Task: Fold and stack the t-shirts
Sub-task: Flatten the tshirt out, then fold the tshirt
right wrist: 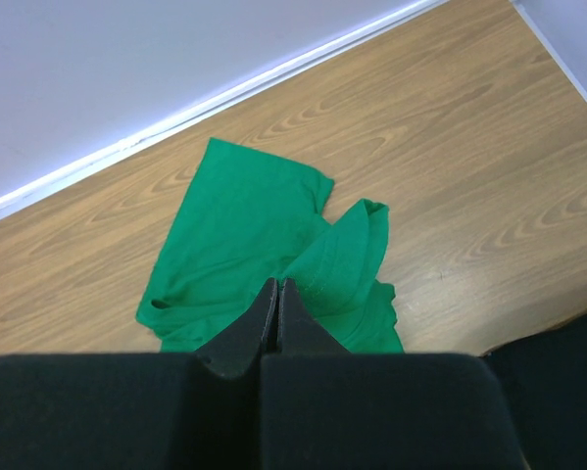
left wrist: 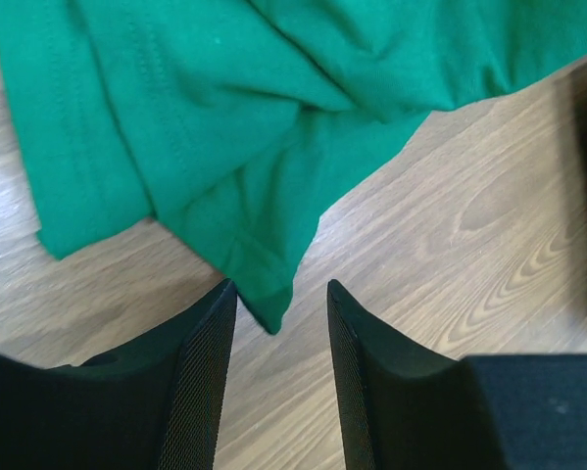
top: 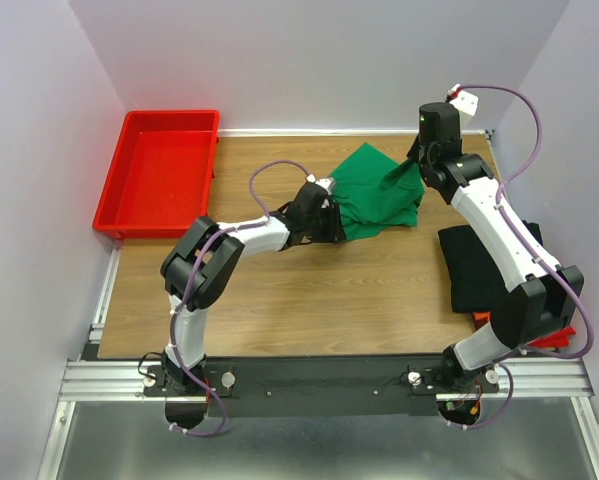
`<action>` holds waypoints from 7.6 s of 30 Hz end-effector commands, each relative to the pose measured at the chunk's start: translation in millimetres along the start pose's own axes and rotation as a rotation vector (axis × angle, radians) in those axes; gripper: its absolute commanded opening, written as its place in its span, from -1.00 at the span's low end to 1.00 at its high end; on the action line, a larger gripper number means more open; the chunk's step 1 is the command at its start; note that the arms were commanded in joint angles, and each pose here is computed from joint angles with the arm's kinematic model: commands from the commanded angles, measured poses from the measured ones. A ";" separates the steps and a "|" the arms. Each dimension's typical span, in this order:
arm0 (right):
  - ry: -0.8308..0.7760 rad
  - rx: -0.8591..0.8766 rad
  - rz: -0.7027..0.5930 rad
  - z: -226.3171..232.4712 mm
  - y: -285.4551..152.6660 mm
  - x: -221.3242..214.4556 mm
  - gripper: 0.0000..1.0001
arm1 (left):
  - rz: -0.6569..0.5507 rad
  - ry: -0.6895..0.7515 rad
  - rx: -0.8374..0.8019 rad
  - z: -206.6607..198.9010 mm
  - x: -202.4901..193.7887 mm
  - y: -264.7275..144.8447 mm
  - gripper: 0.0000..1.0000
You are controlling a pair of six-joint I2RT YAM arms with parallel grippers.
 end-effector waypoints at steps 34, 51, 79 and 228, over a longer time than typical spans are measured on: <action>0.129 0.017 -0.196 -11.5 -51.6 85.8 -0.99 | -0.697 -0.002 0.485 87.8 151.8 -363.4 -1.00; 0.205 0.228 -0.263 52.1 -27.8 126.8 -0.99 | -0.920 -0.068 0.383 114.8 241.2 -351.9 -1.00; 0.351 0.240 -0.115 -10.0 -28.6 48.8 -0.99 | -0.802 -0.215 0.301 185.8 202.6 -289.4 -1.00; 0.148 -0.156 0.325 -72.9 13.8 -103.9 -0.99 | -0.188 -0.520 0.863 255.0 44.3 -149.8 -1.00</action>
Point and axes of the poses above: each gripper's point midway between its finger pads, its own y axis out along the fingers, its own z axis along the line the jaws close on, x = y × z, the point moved 5 cm from there along -y, back along the fingers, and after that the axes turned 14 degrees about y, right-handed, at the moved point
